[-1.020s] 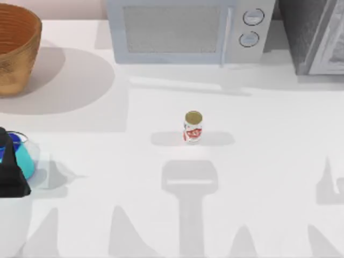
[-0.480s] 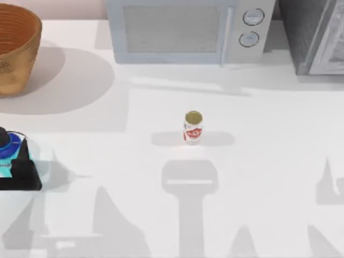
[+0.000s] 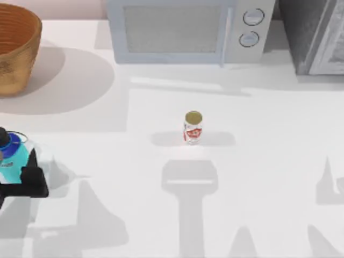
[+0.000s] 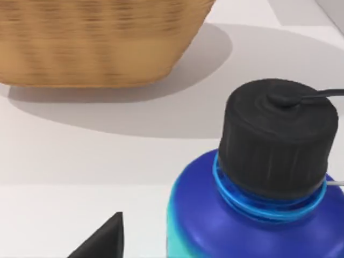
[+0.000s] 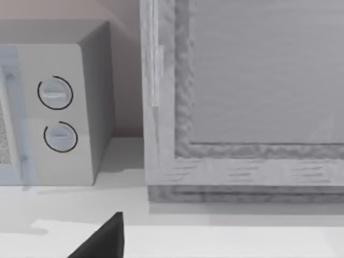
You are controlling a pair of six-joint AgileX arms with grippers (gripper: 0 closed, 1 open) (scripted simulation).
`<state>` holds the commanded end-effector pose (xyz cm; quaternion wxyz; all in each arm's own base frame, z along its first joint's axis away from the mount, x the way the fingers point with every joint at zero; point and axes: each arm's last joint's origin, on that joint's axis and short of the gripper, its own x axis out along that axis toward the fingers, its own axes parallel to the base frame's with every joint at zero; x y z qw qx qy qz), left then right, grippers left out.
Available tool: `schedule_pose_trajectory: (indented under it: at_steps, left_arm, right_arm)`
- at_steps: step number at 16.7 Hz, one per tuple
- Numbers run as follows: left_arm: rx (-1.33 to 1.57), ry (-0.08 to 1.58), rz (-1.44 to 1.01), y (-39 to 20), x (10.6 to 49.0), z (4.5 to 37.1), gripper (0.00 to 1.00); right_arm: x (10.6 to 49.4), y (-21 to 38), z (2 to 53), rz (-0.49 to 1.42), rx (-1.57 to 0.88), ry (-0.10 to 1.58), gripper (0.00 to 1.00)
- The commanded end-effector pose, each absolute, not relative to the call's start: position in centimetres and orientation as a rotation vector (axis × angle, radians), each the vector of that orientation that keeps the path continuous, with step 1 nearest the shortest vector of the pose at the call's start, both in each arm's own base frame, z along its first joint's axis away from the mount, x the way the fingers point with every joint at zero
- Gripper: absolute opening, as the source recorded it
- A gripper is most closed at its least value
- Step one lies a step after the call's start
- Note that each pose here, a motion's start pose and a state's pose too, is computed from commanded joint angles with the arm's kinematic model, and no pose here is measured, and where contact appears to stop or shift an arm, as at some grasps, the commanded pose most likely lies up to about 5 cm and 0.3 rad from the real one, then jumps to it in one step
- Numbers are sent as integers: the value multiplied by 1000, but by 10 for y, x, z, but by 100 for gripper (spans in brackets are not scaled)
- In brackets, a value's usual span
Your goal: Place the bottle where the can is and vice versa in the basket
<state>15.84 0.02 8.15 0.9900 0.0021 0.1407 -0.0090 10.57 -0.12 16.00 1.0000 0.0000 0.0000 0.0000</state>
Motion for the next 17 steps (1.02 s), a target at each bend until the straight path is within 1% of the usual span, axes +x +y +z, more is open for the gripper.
schedule_pose_trajectory:
  at_steps: [8, 9, 12, 17]
  left_arm:
    - [5, 299, -20, 0, 157, 76, 100]
    - [5, 269, -17, 1, 170, 78, 100]
    - [5, 295, -19, 0, 171, 74, 100]
    - [5, 300, -20, 0, 193, 67, 100]
  right_arm:
    - [106, -1, 160, 0, 0, 0, 100]
    - [106, -1, 160, 0, 0, 0, 100]
    - [106, -1, 160, 0, 0, 0, 100]
    - [106, -1, 160, 0, 0, 0, 100]
